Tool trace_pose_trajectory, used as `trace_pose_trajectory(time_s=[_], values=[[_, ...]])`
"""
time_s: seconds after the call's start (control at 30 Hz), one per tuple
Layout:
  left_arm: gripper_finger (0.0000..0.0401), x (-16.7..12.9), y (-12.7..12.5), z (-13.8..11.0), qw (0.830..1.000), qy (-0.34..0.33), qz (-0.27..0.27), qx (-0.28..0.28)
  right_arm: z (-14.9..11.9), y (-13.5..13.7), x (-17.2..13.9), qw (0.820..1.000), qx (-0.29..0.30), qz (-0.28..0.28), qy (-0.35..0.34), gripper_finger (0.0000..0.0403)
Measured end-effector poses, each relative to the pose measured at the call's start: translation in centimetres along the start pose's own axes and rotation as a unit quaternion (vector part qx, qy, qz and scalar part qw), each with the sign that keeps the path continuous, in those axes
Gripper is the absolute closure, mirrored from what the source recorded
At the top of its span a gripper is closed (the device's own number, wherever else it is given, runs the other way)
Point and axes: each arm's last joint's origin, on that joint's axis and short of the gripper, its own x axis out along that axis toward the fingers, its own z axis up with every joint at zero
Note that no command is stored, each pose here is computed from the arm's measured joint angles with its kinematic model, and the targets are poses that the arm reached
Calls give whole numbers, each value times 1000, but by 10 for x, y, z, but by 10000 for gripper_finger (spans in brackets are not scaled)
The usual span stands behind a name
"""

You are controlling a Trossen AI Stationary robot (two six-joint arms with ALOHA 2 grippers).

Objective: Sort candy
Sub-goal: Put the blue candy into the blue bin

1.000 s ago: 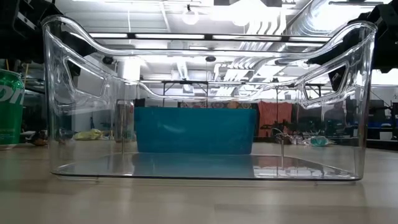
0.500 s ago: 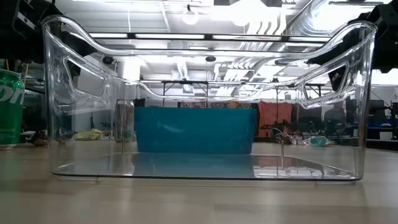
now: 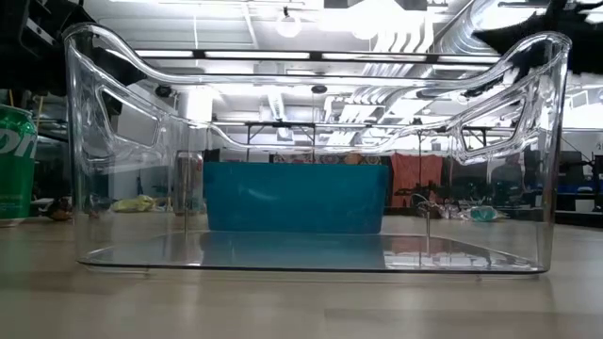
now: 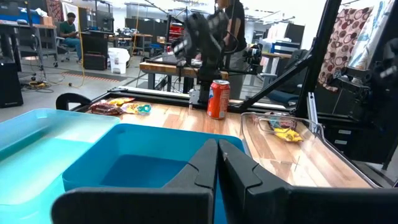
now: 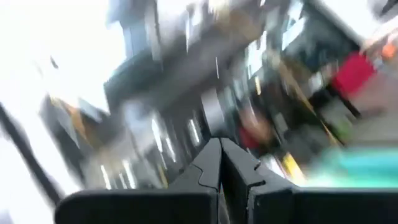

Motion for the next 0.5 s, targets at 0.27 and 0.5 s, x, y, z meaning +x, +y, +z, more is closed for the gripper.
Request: trace_pose_trajectory(time_s=[0.27, 0.5], values=[[401, 0, 0, 0, 1000, 0, 0, 0, 21, 21, 38, 995, -45, -89, 20, 400], [401, 0, 0, 0, 1000, 0, 0, 0, 15, -17, 105, 850, -156, -392, 317, 331]])
